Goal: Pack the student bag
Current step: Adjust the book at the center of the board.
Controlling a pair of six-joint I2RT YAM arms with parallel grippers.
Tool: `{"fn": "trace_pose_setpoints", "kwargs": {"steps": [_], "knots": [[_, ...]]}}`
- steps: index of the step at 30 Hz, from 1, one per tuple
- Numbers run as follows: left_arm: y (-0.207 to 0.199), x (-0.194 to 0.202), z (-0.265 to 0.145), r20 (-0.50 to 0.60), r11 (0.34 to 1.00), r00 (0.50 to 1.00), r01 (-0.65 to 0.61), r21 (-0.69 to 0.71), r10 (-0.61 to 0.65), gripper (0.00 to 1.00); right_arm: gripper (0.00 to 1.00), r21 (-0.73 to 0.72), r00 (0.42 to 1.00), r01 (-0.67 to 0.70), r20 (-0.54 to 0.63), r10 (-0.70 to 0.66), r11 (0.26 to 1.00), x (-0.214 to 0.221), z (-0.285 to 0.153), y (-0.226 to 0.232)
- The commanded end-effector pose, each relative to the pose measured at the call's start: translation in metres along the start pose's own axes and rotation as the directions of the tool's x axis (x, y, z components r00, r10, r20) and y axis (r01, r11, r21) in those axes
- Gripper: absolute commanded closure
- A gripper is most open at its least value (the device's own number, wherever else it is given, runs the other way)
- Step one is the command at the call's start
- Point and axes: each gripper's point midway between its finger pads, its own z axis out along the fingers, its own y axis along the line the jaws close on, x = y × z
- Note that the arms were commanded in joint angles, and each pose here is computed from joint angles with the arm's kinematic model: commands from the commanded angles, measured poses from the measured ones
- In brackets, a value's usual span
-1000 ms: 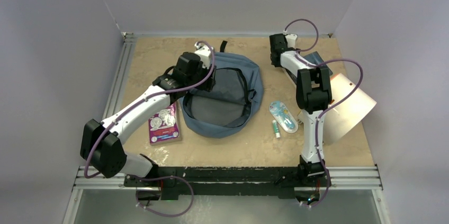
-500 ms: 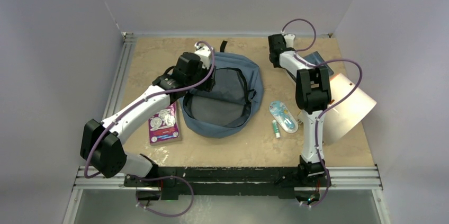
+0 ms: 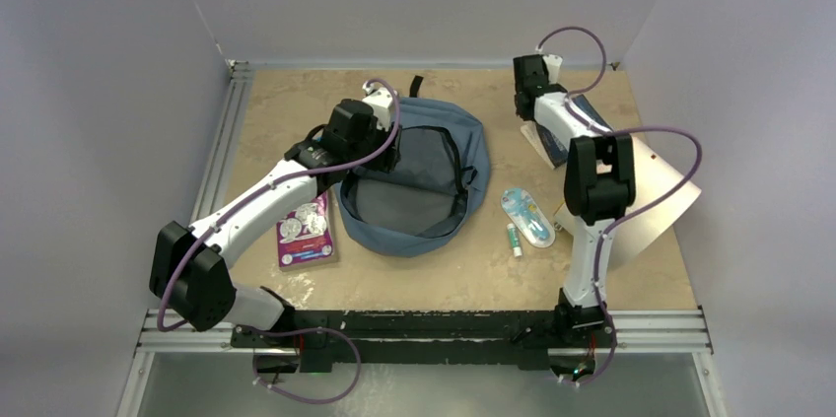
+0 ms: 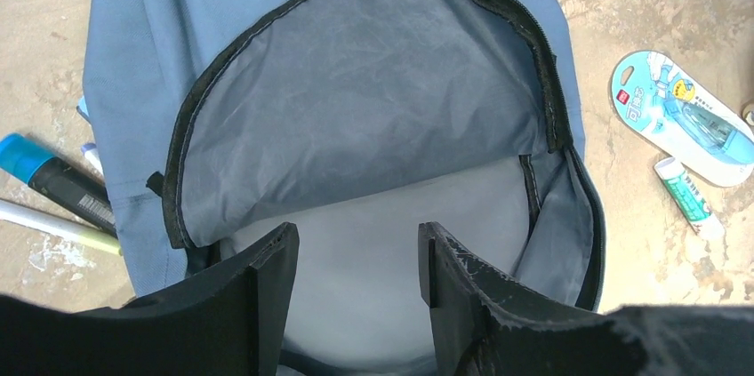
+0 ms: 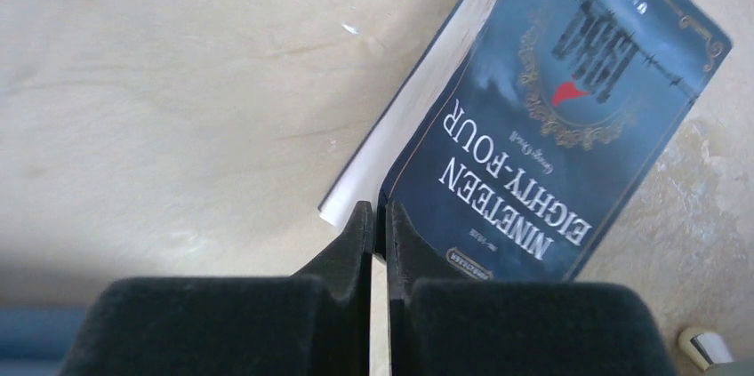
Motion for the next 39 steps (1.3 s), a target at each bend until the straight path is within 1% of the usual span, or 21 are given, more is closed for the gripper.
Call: {"fn": "trace_pose_setpoints", "kwargs": {"steps": [1, 3, 7, 11, 14, 19, 21, 24, 26, 28, 31, 34, 37, 39], "knots": [[-0.007, -0.016, -0.006, 0.064, 0.999, 0.998, 0.018, 0.045, -0.021, 0.49, 1.00, -0.218, 0.985, -0.130, 0.086, 0.152, 0.967, -0.054, -0.059, 0.022], [-0.016, -0.021, -0.009, 0.088, 0.995, 0.995, 0.031, 0.094, -0.040, 0.48, 1.00, -0.256, 0.980, -0.150, 0.093, 0.178, 0.955, -0.060, -0.072, 0.023], [-0.039, -0.030, -0.018, 0.148, 0.971, 0.983, 0.074, 0.225, -0.109, 0.37, 1.00, -0.328, 0.970, -0.180, 0.099, 0.223, 0.927, -0.069, -0.093, 0.025], [-0.057, -0.032, -0.018, 0.144, 0.933, 0.968, 0.149, 0.327, -0.205, 0.32, 1.00, -0.365, 0.952, -0.226, 0.115, 0.285, 0.903, -0.084, -0.115, 0.021], [-0.069, -0.041, -0.021, 0.159, 0.894, 0.945, 0.202, 0.401, -0.285, 0.29, 1.00, -0.399, 0.918, -0.276, 0.160, 0.363, 0.875, -0.107, -0.140, 0.013], [-0.084, -0.059, -0.027, 0.165, 0.832, 0.911, 0.256, 0.491, -0.378, 0.27, 1.00, -0.535, 0.832, -0.335, 0.220, 0.510, 0.776, -0.156, -0.202, 0.004], [-0.086, -0.062, -0.028, 0.163, 0.823, 0.904, 0.269, 0.501, -0.395, 0.27, 1.00, -0.587, 0.803, -0.336, 0.229, 0.550, 0.736, -0.172, -0.224, 0.002], [-0.086, -0.062, -0.030, 0.157, 0.818, 0.900, 0.282, 0.501, -0.407, 0.27, 1.00, -0.628, 0.774, -0.332, 0.245, 0.583, 0.704, -0.192, -0.249, -0.003], [-0.086, -0.063, -0.032, 0.157, 0.813, 0.894, 0.292, 0.504, -0.419, 0.26, 1.00, -0.666, 0.753, -0.331, 0.240, 0.613, 0.668, -0.201, -0.263, -0.003], [-0.087, -0.061, -0.033, 0.154, 0.804, 0.887, 0.306, 0.510, -0.435, 0.26, 1.00, -0.720, 0.738, -0.336, 0.199, 0.644, 0.607, -0.205, -0.277, 0.002], [-0.085, -0.057, -0.030, 0.141, 0.790, 0.871, 0.346, 0.506, -0.471, 0.25, 1.00, -0.797, 0.742, -0.335, 0.106, 0.662, 0.502, -0.197, -0.293, 0.017], [-0.086, -0.050, -0.027, 0.114, 0.773, 0.862, 0.375, 0.512, -0.494, 0.25, 1.00, -0.838, 0.774, -0.336, 0.015, 0.633, 0.430, -0.176, -0.293, 0.036], [-0.085, -0.041, -0.025, 0.095, 0.766, 0.858, 0.394, 0.508, -0.505, 0.25, 1.00, -0.856, 0.816, -0.333, -0.051, 0.575, 0.396, -0.152, -0.288, 0.058], [-0.083, -0.036, -0.026, 0.094, 0.767, 0.857, 0.399, 0.502, -0.507, 0.24, 1.00, -0.863, 0.851, -0.313, -0.070, 0.520, 0.396, -0.133, -0.286, 0.076]]}}
